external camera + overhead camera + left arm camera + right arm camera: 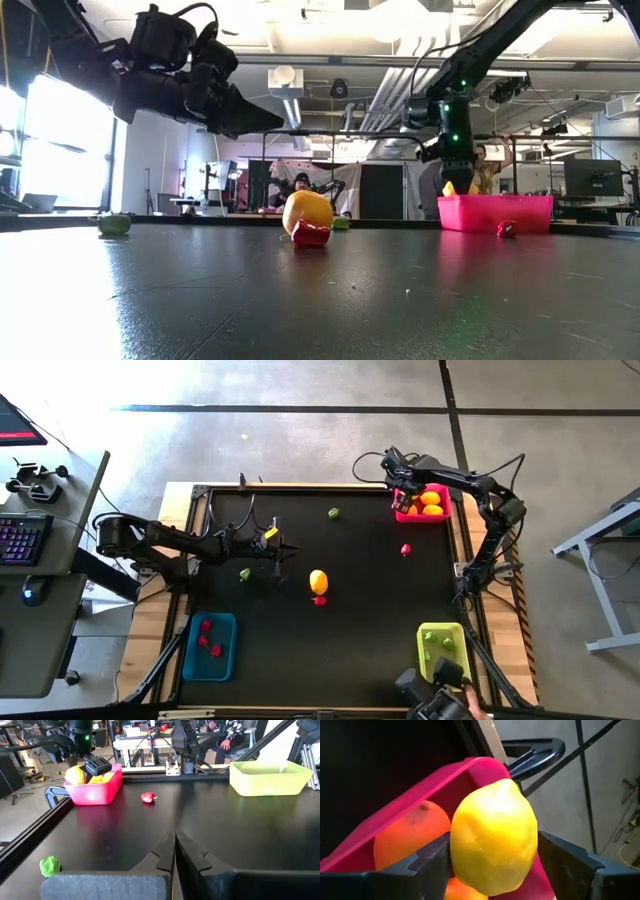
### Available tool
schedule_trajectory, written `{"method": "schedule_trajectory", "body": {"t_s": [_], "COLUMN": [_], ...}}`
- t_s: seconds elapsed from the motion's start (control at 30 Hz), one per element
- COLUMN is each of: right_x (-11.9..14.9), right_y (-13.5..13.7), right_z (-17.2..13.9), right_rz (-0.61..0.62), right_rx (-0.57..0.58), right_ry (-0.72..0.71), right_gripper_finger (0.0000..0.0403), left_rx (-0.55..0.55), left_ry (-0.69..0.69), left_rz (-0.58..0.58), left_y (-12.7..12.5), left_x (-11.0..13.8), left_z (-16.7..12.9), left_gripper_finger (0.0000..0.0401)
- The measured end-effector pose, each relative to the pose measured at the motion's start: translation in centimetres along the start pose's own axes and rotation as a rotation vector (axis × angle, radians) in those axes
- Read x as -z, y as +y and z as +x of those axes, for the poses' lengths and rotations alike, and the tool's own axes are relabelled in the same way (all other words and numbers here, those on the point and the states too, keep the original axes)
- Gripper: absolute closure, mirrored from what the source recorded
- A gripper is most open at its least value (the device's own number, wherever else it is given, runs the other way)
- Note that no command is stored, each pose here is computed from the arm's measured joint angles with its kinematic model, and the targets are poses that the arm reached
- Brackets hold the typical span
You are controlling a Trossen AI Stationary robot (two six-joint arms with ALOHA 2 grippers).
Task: Sort produce into baskets
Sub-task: Put the lemon into the pink bin, then put the red chilli pepper into the blue bin
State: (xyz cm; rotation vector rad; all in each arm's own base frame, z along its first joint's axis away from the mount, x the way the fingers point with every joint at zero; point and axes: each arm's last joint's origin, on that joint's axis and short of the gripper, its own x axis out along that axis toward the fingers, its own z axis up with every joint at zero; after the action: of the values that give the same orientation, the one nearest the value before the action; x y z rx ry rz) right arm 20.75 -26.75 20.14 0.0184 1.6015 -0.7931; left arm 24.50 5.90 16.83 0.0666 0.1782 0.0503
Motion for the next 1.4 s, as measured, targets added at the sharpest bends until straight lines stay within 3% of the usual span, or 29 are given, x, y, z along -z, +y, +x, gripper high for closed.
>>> {"method": "schedule_trajectory", "body": {"t_s": [0.3, 0.63, 0.77, 0.97, 1.27, 1.4], "right_x": [0.3, 1.4, 1.7, 1.9, 1.6, 1.5], "right_y": [-0.4, -1.9, -1.9, -1.8, -1.3, -0.9], "right_z": [0.3, 1.2, 1.2, 1.2, 0.9, 0.1], "right_rz": [0.113, 0.421, 0.391, 0.476, 0.399, 0.402], "right_rx": [-0.071, -0.088, -0.093, -0.089, -0.096, -0.079], "right_ry": [-0.002, 0.052, 0.075, 0.1, 0.094, 0.078], "right_gripper_finger": [0.013, 0.0133, 0.0138, 0.0136, 0.0089, 0.0119], "left_rx": [0.002, 0.002, 0.002, 0.002, 0.002, 0.002], "left_ry": [0.015, 0.015, 0.015, 0.015, 0.015, 0.015], "left_rz": [-0.003, -0.003, -0.004, -0.004, -0.003, -0.003], "left_y": [0.0, 0.0, 0.0, 0.0, 0.0, 0.0], "left_x": [0.2, 0.1, 0.1, 0.1, 0.1, 0.1], "left_z": [0.0, 0.0, 0.0, 0.0, 0.0, 0.0], "left_gripper_finger": [0.0401, 0.0401, 0.0401, 0.0401, 0.0401, 0.0401]}}
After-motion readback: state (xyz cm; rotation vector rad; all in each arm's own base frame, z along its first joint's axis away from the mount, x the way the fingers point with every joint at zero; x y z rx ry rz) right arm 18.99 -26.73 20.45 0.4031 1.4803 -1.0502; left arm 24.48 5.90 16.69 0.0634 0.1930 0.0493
